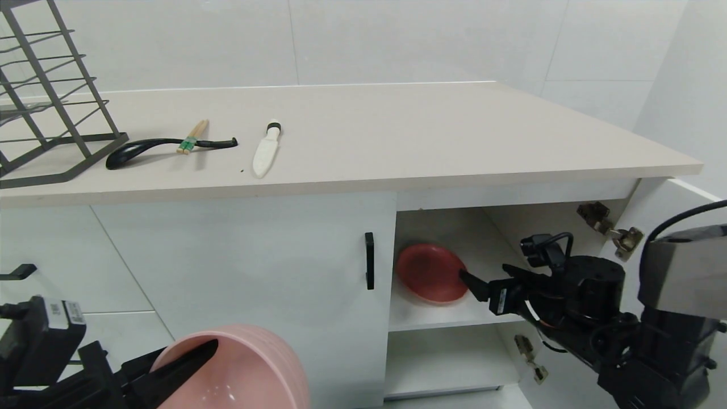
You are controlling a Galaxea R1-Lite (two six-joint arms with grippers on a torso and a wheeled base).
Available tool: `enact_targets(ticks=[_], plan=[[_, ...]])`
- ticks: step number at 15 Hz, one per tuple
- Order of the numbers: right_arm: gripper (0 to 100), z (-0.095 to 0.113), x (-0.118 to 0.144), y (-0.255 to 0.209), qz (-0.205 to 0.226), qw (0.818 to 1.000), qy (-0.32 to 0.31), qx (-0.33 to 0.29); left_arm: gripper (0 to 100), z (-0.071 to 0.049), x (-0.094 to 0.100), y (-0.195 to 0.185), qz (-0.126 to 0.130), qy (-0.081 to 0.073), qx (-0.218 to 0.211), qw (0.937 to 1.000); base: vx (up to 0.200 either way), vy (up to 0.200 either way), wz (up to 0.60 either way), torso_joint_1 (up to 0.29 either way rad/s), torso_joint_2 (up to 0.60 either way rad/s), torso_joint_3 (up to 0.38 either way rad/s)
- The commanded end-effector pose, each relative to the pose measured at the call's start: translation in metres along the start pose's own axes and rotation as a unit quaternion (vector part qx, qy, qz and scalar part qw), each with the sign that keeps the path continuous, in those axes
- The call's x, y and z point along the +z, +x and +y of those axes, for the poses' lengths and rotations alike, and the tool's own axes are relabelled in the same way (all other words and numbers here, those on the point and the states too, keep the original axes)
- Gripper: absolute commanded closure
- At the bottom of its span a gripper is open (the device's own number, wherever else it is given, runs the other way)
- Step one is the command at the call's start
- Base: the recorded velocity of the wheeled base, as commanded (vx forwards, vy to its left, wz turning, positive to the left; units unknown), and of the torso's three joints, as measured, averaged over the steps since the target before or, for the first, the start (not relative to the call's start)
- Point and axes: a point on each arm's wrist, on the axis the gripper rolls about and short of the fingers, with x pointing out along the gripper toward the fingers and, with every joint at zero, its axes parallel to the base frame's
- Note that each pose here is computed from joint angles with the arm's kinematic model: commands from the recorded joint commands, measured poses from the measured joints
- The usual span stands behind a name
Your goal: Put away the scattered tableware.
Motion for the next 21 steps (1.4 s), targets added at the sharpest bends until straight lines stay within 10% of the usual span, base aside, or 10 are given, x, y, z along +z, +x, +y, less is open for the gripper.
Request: enact_targets(ticks=[1, 4, 8, 13, 19, 21], plan=[[0, 0.025, 0.024, -0.041, -0.039, 0.998, -0.021, 0.041, 100, -0.001, 0.002, -0.002, -0.008, 0.001, -0.003, 1.0000, 0.000, 0.000, 0.00, 0.000, 0.00, 0.000], [0, 0.048, 0.032, -0.083, -0.059, 0.993, -0.031, 0.100, 100, -0.001, 0.006, -0.005, -0.027, 0.005, -0.003, 0.9996, 0.000, 0.000, 0.00, 0.000, 0.00, 0.000], [0, 0.072, 0.035, -0.115, -0.069, 0.981, -0.042, 0.175, 100, -0.001, 0.003, -0.006, -0.025, 0.067, 0.000, 0.9975, 0.000, 0.000, 0.00, 0.000, 0.00, 0.000], [0, 0.074, 0.035, -0.119, -0.070, 0.979, -0.041, 0.185, 100, -0.003, 0.012, 0.008, -0.020, 0.098, -0.014, 0.9948, 0.000, 0.000, 0.00, 0.000, 0.00, 0.000], [0, 0.075, 0.047, -0.127, -0.103, 0.976, -0.034, 0.191, 100, -0.036, 0.017, 0.076, 0.046, 0.127, -0.113, 0.9844, 0.000, 0.000, 0.00, 0.000, 0.00, 0.000], [0, 0.074, 0.049, -0.126, -0.108, 0.976, -0.032, 0.189, 100, -0.050, 0.006, 0.111, 0.056, 0.139, -0.077, 0.9857, 0.000, 0.000, 0.00, 0.000, 0.00, 0.000]])
